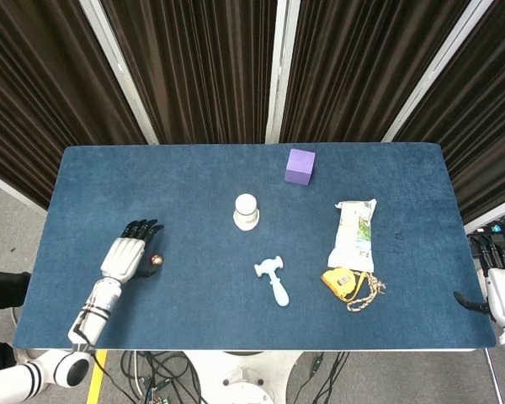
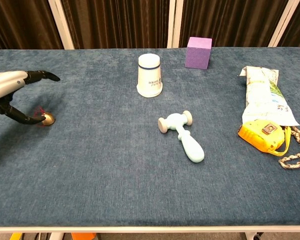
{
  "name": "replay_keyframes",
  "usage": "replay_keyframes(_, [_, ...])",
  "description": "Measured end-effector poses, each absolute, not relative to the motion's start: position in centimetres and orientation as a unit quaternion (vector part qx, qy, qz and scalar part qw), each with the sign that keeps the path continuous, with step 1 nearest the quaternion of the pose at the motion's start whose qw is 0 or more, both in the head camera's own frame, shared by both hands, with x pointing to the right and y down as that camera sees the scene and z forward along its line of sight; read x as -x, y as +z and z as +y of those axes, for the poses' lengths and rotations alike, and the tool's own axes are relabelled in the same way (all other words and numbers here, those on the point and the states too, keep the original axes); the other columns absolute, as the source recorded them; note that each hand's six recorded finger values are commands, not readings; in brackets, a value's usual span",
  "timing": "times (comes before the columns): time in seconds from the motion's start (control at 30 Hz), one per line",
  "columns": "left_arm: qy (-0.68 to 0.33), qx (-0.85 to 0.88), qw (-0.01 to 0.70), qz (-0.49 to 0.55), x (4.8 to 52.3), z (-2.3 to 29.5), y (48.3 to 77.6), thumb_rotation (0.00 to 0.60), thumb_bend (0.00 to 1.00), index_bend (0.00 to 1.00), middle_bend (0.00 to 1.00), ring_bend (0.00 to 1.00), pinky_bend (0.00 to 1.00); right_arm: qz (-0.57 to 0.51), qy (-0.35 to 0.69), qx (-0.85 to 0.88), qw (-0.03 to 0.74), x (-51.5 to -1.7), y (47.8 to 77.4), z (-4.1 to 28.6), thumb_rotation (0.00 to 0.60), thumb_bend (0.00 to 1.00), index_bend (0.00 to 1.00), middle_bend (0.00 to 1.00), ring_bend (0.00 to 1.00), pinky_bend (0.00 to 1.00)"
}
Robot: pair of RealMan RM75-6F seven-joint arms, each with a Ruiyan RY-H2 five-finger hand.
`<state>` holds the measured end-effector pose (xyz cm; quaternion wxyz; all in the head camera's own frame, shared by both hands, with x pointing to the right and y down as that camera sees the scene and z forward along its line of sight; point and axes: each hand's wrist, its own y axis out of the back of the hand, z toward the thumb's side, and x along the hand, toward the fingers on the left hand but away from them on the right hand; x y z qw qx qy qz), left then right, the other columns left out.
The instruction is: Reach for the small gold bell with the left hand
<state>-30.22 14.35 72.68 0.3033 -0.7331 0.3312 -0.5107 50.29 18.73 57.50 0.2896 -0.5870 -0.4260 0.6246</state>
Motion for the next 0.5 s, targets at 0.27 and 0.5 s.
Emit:
replay_keyframes(0.27, [-0.499, 0.689, 0.363, 0.379, 33.2, 14.1, 68.4, 0.600, 0.25, 0.10, 0.03, 0.00, 0.00, -0.426, 0.618, 0.590, 0.296, -49.9, 57.4, 18.7, 0.600, 0.08, 0.00, 0.00, 0.00, 0.00])
replay_keyframes(0.5, [-0.532, 0.624, 0.402, 0.407, 40.7, 17.4, 63.6, 0.600, 0.20, 0.10, 0.03, 0.00, 0.00, -0.431, 0.607, 0.596, 0.301, -49.2, 57.8, 18.8, 0.600, 0.08, 0.00, 0.00, 0.00, 0.00])
